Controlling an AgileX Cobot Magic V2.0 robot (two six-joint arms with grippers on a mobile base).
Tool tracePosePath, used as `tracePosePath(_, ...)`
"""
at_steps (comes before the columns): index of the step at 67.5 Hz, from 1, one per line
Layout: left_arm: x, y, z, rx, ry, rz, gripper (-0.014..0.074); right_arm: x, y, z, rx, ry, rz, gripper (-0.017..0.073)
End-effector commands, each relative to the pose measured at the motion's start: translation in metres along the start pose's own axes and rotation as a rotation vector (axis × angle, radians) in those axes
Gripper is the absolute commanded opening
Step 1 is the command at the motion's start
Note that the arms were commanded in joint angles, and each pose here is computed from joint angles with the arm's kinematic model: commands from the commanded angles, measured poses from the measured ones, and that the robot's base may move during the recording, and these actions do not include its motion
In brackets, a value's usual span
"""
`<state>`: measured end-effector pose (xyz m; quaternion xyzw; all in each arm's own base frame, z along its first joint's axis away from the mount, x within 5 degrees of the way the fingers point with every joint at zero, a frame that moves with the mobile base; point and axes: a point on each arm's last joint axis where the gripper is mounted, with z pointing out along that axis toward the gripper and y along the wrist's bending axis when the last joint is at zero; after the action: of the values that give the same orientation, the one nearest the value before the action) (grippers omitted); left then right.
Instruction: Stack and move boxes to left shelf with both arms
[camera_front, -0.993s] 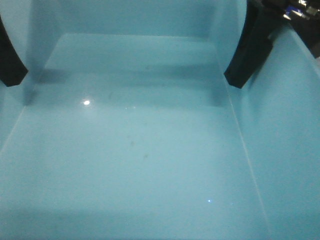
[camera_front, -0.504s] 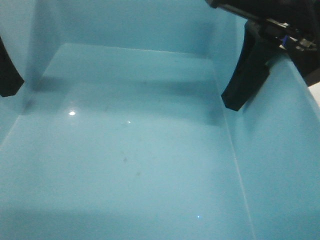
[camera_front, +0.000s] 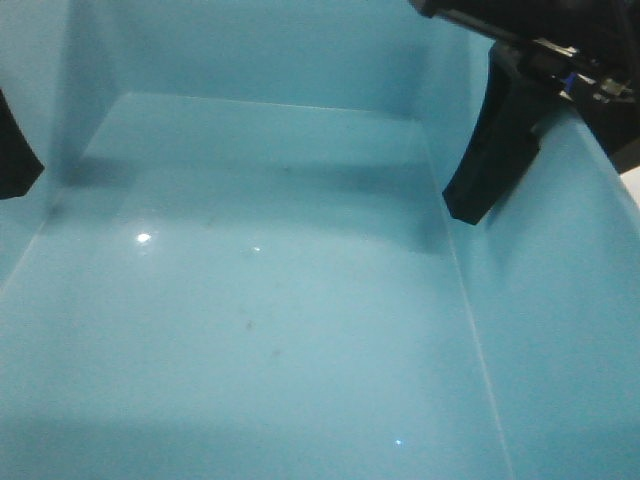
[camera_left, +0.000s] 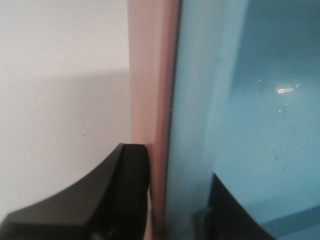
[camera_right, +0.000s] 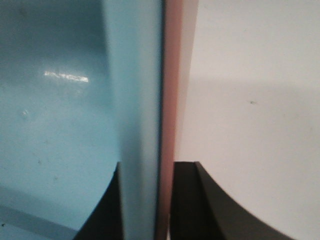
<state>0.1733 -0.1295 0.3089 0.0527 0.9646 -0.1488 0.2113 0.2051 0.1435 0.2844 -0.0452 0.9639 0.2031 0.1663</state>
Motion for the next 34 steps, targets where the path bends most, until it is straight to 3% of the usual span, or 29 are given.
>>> tracePosePath(1, -0.0057, 0.0088, -0.0176, -0.063, -0.067, 0.048, -0.0001, -0.0052, -0.0104, -0.0157, 0.093, -0.066, -0.096, 0.0060)
tracePosePath(34, -0.0057, 0.0088, -0.0176, -0.063, -0.067, 0.048, -0.0001, -0.0052, -0.0104, -0.0157, 0.093, -0.066, -0.096, 0.0060)
